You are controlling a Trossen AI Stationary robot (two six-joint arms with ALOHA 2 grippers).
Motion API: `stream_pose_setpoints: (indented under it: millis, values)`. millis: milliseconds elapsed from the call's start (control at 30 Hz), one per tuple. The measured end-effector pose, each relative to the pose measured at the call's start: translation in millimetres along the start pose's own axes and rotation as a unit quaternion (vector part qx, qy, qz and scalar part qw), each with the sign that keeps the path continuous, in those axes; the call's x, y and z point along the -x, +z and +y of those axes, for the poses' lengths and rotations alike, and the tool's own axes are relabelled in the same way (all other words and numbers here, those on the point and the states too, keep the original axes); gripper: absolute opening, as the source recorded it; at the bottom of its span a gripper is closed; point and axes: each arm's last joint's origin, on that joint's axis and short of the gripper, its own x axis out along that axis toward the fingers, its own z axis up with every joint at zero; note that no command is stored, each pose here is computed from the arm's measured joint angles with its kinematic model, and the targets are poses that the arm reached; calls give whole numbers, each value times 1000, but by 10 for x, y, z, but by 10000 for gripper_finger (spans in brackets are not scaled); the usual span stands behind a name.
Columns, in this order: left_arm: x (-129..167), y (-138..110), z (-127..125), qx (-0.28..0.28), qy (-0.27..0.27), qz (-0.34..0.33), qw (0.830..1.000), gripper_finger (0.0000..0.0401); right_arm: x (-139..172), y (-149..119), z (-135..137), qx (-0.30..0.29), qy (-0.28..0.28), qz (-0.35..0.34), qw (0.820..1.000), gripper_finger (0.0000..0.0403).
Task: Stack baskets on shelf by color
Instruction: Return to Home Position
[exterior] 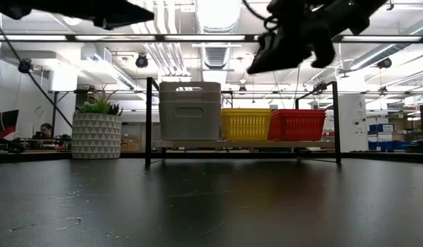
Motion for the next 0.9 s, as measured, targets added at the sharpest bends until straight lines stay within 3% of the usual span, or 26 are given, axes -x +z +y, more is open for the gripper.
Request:
stream_pose_setpoints:
  millis: [133,300,433,600,900]
  values:
    - [75,-109,251,20,-79,20,997,8,218,-34,-144,2,-43,-21,999,8]
    - [342,-176,386,79,-196,35,977,3,544,-179,-70,12,-74,-63,995,8]
    - [492,-169,435,97,-193,17,976,1,768,-344,14,3,-102,-98,990,8]
    - [611,-348,404,95,-190,8,977,0,965,-550,115,-16,-127,-128,983,9]
    - [837,-661,379,105,-131,-54,984,0,1262,-835,324,-25,-169,-210,963,9]
